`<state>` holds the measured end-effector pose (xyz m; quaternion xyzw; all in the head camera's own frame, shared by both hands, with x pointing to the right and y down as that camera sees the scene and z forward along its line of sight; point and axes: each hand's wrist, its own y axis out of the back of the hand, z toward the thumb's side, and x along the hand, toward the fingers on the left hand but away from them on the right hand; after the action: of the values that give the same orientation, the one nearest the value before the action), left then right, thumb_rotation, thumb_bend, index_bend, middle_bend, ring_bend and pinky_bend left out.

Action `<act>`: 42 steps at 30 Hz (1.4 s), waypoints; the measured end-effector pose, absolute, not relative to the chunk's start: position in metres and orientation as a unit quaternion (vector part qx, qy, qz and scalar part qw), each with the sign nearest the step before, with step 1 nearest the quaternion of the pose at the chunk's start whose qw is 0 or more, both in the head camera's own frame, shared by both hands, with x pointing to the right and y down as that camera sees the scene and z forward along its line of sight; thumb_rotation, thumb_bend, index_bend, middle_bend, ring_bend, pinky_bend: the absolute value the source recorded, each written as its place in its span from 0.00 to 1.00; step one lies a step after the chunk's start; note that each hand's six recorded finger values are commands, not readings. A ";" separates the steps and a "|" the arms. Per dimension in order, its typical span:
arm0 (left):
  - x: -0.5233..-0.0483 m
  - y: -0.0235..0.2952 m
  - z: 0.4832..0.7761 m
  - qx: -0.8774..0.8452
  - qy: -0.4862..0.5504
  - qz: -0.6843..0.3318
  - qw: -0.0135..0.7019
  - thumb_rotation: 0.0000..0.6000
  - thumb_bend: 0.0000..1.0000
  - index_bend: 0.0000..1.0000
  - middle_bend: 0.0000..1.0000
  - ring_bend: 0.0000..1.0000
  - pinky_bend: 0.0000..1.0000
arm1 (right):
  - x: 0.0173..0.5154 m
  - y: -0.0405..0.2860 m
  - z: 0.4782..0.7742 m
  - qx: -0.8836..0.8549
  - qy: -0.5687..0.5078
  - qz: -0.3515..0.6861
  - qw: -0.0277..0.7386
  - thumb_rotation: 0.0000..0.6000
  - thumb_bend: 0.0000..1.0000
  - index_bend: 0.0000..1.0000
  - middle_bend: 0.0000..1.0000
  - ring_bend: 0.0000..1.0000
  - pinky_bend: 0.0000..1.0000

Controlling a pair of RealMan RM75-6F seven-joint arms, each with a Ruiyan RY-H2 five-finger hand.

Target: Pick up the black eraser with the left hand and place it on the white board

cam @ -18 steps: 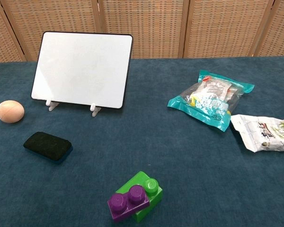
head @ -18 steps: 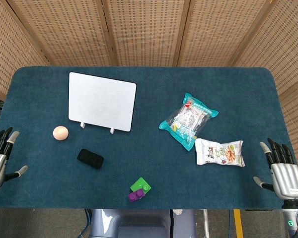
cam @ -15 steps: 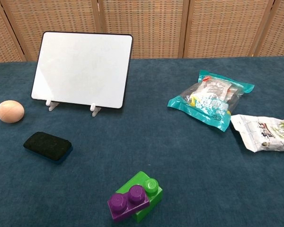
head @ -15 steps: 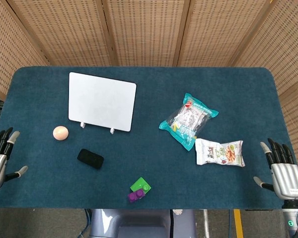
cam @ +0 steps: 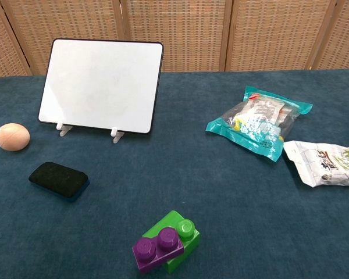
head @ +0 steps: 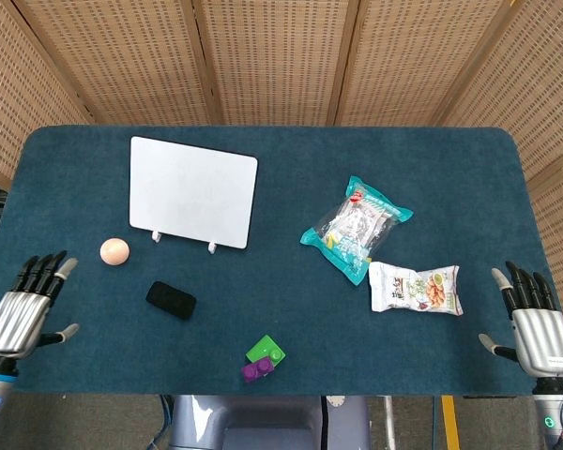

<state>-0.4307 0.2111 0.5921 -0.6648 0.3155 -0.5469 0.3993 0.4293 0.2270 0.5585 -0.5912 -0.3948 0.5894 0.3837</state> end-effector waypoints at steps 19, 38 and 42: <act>-0.318 0.190 0.706 -0.736 0.198 -0.531 0.370 1.00 0.00 0.26 0.00 0.00 0.00 | 0.430 0.227 0.559 -0.595 -0.397 0.586 0.381 1.00 0.05 0.00 0.00 0.00 0.00; -0.293 0.182 0.717 -0.744 0.176 -0.546 0.341 1.00 0.26 0.53 0.00 0.00 0.00 | 0.431 0.227 0.559 -0.596 -0.397 0.585 0.380 1.00 0.05 0.00 0.00 0.00 0.00; -0.297 0.177 0.713 -0.742 0.181 -0.548 0.341 1.00 0.26 0.53 0.00 0.00 0.00 | 0.431 0.226 0.559 -0.596 -0.398 0.585 0.380 1.00 0.05 0.00 0.00 0.00 0.00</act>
<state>-0.2967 0.1770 0.7132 -0.7422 0.1812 -0.5479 0.3406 0.4306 0.2265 0.5590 -0.5959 -0.3976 0.5852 0.3800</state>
